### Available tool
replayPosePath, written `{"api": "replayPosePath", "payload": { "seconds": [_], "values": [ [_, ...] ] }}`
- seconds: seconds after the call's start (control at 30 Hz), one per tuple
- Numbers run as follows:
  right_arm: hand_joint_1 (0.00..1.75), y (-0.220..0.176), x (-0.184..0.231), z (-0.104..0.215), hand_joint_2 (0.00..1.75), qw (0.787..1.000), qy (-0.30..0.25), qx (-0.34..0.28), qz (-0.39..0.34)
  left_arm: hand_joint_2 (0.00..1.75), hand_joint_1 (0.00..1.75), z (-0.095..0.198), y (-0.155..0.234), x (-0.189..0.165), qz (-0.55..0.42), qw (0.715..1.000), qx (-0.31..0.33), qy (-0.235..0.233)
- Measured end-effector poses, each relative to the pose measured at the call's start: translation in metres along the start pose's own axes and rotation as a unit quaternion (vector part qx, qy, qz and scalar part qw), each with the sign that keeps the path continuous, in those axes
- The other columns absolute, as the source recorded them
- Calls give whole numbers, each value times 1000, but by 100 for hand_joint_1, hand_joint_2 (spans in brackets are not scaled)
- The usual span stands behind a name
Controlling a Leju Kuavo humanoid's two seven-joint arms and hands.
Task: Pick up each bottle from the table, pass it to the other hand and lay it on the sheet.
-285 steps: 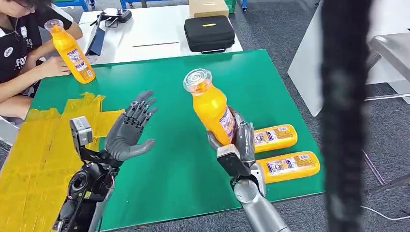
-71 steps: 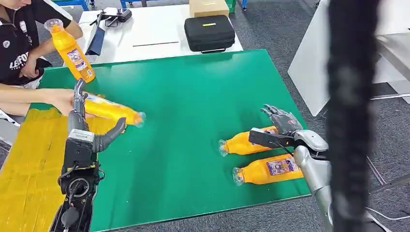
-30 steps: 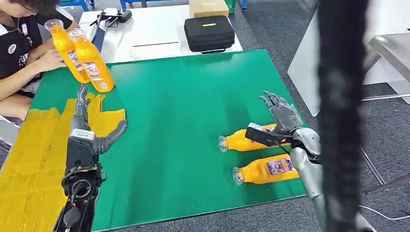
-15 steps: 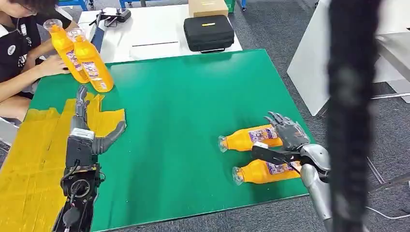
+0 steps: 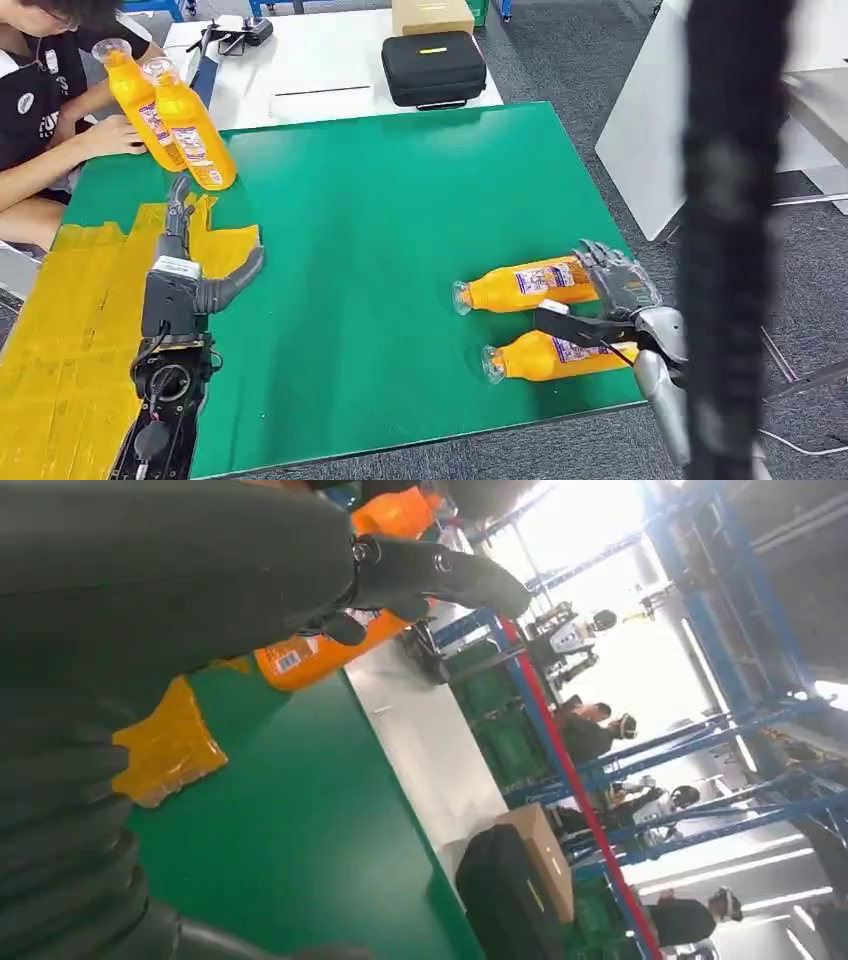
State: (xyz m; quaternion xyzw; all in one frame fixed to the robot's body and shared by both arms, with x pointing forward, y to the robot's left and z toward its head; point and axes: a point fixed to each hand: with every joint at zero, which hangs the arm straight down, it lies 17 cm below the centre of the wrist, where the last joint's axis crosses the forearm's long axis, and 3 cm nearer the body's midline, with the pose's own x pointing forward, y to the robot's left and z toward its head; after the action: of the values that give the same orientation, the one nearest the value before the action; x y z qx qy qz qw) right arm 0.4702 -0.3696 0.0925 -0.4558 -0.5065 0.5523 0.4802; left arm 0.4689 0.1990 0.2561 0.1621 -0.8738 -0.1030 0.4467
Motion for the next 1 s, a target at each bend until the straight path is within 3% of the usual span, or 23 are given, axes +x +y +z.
{"api": "replayPosePath", "payload": {
  "seconds": [0.37, 1.0],
  "values": [
    [0, -12, -5, -3, 175, 999, 23, -35, 28, 175, 0, 2, -6, -3, 5, 1000, -3, 8],
    [0, 2, -10, -13, 175, 998, 42, -14, 40, 175, 0, 1, -14, -8, 10, 1000, -11, 16]
  ]
}}
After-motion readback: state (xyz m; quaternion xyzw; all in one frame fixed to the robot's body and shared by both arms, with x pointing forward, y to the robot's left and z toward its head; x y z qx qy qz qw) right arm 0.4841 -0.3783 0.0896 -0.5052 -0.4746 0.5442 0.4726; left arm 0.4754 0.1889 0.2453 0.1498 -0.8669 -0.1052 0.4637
